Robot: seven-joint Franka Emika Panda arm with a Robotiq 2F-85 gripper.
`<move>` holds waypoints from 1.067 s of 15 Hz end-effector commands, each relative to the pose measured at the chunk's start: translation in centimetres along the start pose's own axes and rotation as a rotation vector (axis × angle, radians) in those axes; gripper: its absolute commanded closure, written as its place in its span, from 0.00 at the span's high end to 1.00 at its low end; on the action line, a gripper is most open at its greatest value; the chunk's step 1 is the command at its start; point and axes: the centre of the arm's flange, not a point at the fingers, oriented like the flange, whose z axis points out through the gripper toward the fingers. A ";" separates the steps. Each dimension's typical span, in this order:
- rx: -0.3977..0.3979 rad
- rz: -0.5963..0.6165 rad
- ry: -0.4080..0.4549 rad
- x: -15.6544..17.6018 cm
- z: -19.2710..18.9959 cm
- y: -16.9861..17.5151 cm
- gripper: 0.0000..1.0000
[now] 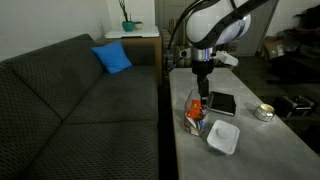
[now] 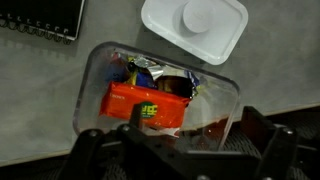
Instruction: Remove the orange object from the storage container and put it on the table
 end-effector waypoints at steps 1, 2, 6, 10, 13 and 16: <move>-0.002 0.005 -0.022 0.4 0.2 -0.1 1.00; 0.009 -0.002 -0.024 0.8 0.6 -0.1 1.00; 0.052 0.009 -0.051 1.2 2.5 -0.7 1.00; 0.061 0.034 -0.085 1.2 3.9 -1.0 1.00; 0.059 0.071 -0.107 0.9 4.5 -1.0 1.00; 0.041 0.124 -0.111 0.4 4.6 -0.9 1.00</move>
